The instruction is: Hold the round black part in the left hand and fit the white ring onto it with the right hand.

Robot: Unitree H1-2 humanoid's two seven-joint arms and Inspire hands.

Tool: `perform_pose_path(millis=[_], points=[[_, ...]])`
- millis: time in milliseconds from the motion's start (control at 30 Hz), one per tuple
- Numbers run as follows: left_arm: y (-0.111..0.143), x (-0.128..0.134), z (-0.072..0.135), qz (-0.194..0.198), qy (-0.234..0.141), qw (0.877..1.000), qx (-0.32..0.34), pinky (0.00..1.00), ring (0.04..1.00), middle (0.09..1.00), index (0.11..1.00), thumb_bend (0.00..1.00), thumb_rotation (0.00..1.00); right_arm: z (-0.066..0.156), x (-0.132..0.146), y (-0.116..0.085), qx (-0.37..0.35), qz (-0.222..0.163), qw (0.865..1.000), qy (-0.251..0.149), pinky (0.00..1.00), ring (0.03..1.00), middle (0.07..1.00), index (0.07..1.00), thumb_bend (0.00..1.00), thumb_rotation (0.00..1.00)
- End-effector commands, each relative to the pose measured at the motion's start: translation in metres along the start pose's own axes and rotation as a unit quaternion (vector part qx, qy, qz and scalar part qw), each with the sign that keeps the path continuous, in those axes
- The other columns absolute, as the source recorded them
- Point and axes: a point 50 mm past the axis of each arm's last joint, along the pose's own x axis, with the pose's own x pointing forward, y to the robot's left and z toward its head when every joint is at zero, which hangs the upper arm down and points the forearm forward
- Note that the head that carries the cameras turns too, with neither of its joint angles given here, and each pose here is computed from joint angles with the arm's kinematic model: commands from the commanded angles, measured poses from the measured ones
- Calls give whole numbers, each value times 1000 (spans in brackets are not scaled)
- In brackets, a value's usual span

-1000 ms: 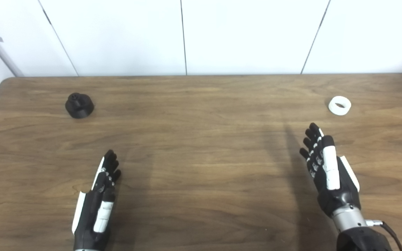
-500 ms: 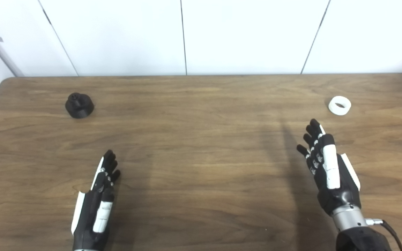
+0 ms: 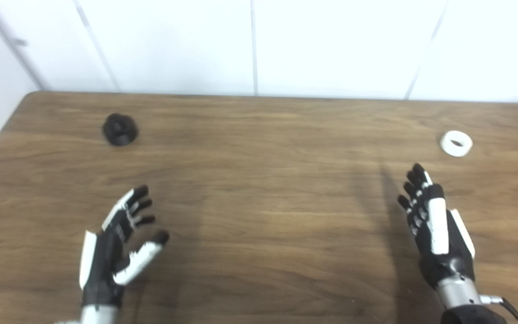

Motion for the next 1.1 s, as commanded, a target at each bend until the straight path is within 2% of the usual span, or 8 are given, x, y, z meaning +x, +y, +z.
perform_pose_path(millis=[0,133,467,600,667,700,833,1067], points=[[7,34,42,52,-70,992,92,688,820,892,888,793,396,-33,-65,-7,8,-27,999,46,959,1000,1000,999,724,988],[18,54,63,75,-46,975,203,697,856,927,936,886,402,-36,-59,-9,-1,-23,999,42,927,996,1000,996,730,980],[34,91,96,136,-38,925,354,567,789,867,854,998,451,-42,-47,-23,5,-8,999,44,994,1000,1000,1000,719,999],[37,104,102,155,-41,900,406,685,810,881,870,1000,468,-42,-44,-31,18,-11,999,44,1000,1000,1000,1000,709,986],[39,110,104,165,-34,887,429,903,906,929,915,1000,507,-41,-43,-34,20,-13,999,44,1000,1000,1000,1000,692,985],[39,113,105,169,-29,882,439,939,922,937,922,1000,513,-41,-43,-36,20,-13,999,45,1000,1000,1000,1000,690,985],[41,128,98,184,6,856,483,987,962,966,943,1000,526,-38,-39,-46,11,3,999,37,1000,1000,1000,1000,696,998],[44,147,87,183,59,840,506,1000,996,986,960,1000,554,-38,-34,-58,6,14,999,29,1000,1000,1000,1000,684,1000]])
